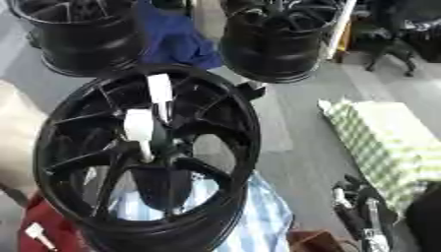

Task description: Pull the pin out of the wheel hub.

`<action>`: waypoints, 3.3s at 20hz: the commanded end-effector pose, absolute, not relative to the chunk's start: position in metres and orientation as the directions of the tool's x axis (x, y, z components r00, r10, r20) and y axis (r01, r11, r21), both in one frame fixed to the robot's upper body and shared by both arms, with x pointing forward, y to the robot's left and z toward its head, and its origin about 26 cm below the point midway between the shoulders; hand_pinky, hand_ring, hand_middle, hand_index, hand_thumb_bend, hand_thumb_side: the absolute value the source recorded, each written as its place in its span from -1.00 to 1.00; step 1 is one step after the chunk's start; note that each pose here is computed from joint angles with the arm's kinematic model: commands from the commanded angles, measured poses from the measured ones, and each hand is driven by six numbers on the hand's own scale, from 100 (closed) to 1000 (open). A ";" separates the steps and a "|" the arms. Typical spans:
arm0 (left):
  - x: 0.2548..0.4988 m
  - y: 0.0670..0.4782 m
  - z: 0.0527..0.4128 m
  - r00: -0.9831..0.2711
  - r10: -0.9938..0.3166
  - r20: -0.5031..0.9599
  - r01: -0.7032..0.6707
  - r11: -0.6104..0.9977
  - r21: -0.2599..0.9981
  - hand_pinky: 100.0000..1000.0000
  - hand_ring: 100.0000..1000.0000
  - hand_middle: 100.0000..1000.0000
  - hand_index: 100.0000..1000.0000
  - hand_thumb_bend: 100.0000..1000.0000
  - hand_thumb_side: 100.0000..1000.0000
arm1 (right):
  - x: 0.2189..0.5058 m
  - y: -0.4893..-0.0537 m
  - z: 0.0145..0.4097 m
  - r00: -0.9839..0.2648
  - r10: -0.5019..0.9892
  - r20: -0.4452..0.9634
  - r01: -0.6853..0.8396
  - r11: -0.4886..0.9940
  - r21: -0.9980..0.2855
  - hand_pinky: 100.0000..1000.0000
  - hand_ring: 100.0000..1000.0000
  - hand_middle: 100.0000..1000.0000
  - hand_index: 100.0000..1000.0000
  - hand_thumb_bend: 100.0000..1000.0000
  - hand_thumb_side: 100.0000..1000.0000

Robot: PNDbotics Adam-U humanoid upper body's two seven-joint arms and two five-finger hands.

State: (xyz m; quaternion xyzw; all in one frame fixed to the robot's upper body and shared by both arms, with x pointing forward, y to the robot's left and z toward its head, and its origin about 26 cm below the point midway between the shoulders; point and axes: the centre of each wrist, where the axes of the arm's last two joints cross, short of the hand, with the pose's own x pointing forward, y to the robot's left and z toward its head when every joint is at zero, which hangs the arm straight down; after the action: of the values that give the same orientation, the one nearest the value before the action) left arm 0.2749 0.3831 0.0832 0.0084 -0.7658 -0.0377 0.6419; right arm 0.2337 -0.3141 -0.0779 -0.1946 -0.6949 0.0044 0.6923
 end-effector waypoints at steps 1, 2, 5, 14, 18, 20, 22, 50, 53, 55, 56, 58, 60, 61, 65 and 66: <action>0.275 0.382 0.091 -0.196 -0.071 0.978 0.038 0.996 0.080 0.14 0.11 0.05 0.52 -1.00 0.30 | 0.237 -0.316 -0.069 -0.001 0.278 0.961 0.276 0.923 -0.267 0.18 0.16 0.16 0.63 -1.00 -0.04; 0.275 0.381 0.091 -0.194 -0.070 0.979 0.039 0.996 0.079 0.14 0.11 0.05 0.52 -1.00 0.30 | 0.237 -0.315 -0.069 -0.002 0.276 0.961 0.276 0.924 -0.264 0.18 0.16 0.16 0.63 -1.00 -0.04; 0.274 0.380 0.089 -0.187 -0.067 0.980 0.043 0.996 0.076 0.14 0.11 0.05 0.52 -1.00 0.30 | 0.236 -0.314 -0.069 -0.006 0.273 0.962 0.274 0.926 -0.261 0.17 0.16 0.16 0.63 -1.00 -0.04; 0.276 0.379 0.095 -0.199 -0.076 0.977 0.064 0.994 0.091 0.14 0.12 0.06 0.53 -1.00 0.30 | 0.237 -0.312 -0.066 -0.019 0.271 0.962 0.268 0.929 -0.256 0.17 0.16 0.16 0.63 -1.00 -0.04; 0.291 0.391 0.137 -0.332 -0.161 0.930 0.118 0.971 0.210 0.15 0.13 0.07 0.55 -1.00 0.26 | 0.236 -0.312 -0.067 -0.014 0.269 0.963 0.264 0.930 -0.256 0.17 0.16 0.16 0.63 -1.00 -0.04; 0.301 0.399 0.170 -0.439 -0.207 0.875 0.150 0.943 0.298 0.15 0.12 0.07 0.56 -1.00 0.25 | 0.234 -0.313 -0.068 -0.011 0.270 0.963 0.264 0.929 -0.257 0.17 0.16 0.16 0.63 -1.00 -0.04; 0.313 0.403 0.208 -0.554 -0.246 0.795 0.199 0.888 0.414 0.18 0.13 0.09 0.59 -1.00 0.23 | 0.233 -0.314 -0.069 -0.009 0.271 0.963 0.264 0.929 -0.259 0.17 0.16 0.16 0.63 -1.00 -0.04; 0.456 0.210 0.234 -0.994 -0.099 -0.041 0.021 -0.558 0.829 0.40 0.19 0.47 0.82 -0.76 0.15 | 0.225 -0.314 -0.076 0.019 0.276 0.961 0.232 0.934 -0.273 0.17 0.16 0.16 0.63 -1.00 -0.05; 0.455 0.205 0.228 -0.996 -0.083 -0.029 0.024 -0.569 0.822 0.39 0.19 0.47 0.81 -0.75 0.16 | 0.225 -0.314 -0.076 0.019 0.276 0.961 0.231 0.934 -0.272 0.17 0.16 0.15 0.63 -1.00 -0.05; 0.453 0.202 0.225 -0.997 -0.070 -0.019 0.025 -0.573 0.819 0.40 0.20 0.46 0.81 -0.72 0.16 | 0.225 -0.314 -0.076 0.021 0.276 0.961 0.232 0.934 -0.273 0.17 0.16 0.15 0.63 -1.00 -0.04; 0.451 0.202 0.224 -0.998 -0.064 -0.018 0.023 -0.576 0.817 0.40 0.20 0.46 0.81 -0.71 0.16 | 0.225 -0.315 -0.076 0.021 0.276 0.961 0.232 0.934 -0.273 0.17 0.16 0.15 0.63 -1.00 -0.04; 0.450 0.201 0.223 -0.998 -0.057 -0.019 0.018 -0.585 0.811 0.40 0.19 0.45 0.80 -0.70 0.15 | 0.225 -0.315 -0.076 0.021 0.276 0.961 0.234 0.933 -0.273 0.17 0.16 0.15 0.63 -1.00 -0.04; 0.448 0.202 0.222 -0.998 -0.053 -0.021 0.015 -0.598 0.801 0.39 0.18 0.44 0.80 -0.70 0.14 | 0.225 -0.315 -0.076 0.022 0.276 0.961 0.233 0.933 -0.274 0.17 0.16 0.15 0.63 -1.00 -0.04; 0.447 0.202 0.221 -0.998 -0.052 -0.023 0.013 -0.605 0.796 0.39 0.18 0.44 0.80 -0.69 0.14 | 0.225 -0.315 -0.076 0.022 0.276 0.961 0.233 0.933 -0.274 0.17 0.16 0.16 0.63 -1.00 -0.04; 0.443 0.206 0.217 -0.998 -0.051 -0.025 0.013 -0.626 0.780 0.36 0.14 0.41 0.78 -0.69 0.14 | 0.225 -0.315 -0.076 0.024 0.277 0.960 0.234 0.933 -0.275 0.17 0.16 0.16 0.63 -1.00 -0.04; 0.443 0.208 0.216 -0.998 -0.052 -0.026 0.013 -0.630 0.776 0.35 0.12 0.40 0.78 -0.68 0.14 | 0.225 -0.316 -0.076 0.024 0.278 0.960 0.234 0.932 -0.275 0.17 0.16 0.16 0.63 -1.00 -0.04</action>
State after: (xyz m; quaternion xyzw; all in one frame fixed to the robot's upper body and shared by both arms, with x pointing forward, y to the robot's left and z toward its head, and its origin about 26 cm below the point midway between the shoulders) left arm 0.4433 0.2010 0.2021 0.0748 -0.5725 -0.7956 0.1832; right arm 0.2233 -0.3095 -0.0811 -0.1777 -0.6943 0.0102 0.6974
